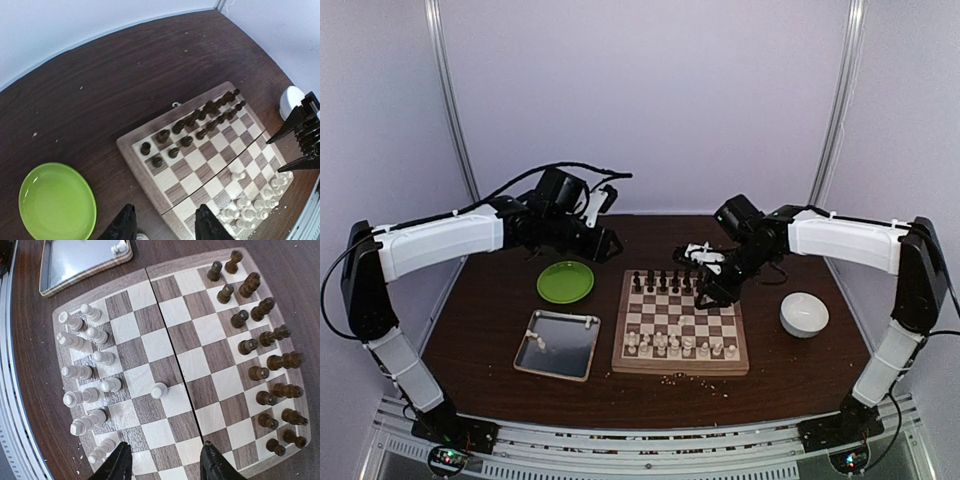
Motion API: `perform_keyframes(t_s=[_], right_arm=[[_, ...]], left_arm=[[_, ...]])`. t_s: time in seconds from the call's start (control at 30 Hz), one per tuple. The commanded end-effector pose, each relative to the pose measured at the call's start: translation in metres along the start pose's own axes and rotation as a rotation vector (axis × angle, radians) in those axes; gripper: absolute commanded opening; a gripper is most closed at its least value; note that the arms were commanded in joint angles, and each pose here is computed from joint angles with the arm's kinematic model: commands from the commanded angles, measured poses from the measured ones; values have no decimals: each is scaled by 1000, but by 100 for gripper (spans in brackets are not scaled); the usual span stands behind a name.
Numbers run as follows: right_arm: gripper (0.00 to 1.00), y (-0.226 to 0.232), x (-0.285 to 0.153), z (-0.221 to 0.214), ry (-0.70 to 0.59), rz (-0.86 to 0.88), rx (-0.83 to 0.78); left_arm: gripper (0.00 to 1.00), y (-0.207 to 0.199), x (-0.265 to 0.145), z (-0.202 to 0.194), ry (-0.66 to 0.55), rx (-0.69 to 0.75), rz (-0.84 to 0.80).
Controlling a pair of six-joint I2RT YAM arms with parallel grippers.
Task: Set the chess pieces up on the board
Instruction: Move the pawn to e2.
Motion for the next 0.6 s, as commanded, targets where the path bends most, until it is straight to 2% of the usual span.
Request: perform_keyframes(t_s=[0.0,0.13,0.37,0.57], right_arm=[[47,6,19,5,93,-10,-21],[49,9,39,8,175,-18,-31],[49,0,59,7,247,-73,-8],[43,1,68,6,260,-44,1]], left_arm=[[41,17,-5,-21,-41,-101,68],[41,21,-6,-32,-44,-121,89],[41,19,-4,-32,-47,-122,69],[41,18,-2,-35,-49,-127,59]])
Point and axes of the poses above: each gripper's point midway between its finger pads, its own x axis out along the fingers, its own y axis along the line the jaws close on, z = x × y, the point moved 5 cm from there along -x, back along the fingers, and after that the axes turned 8 degrees about x, right-handed, at the moved point
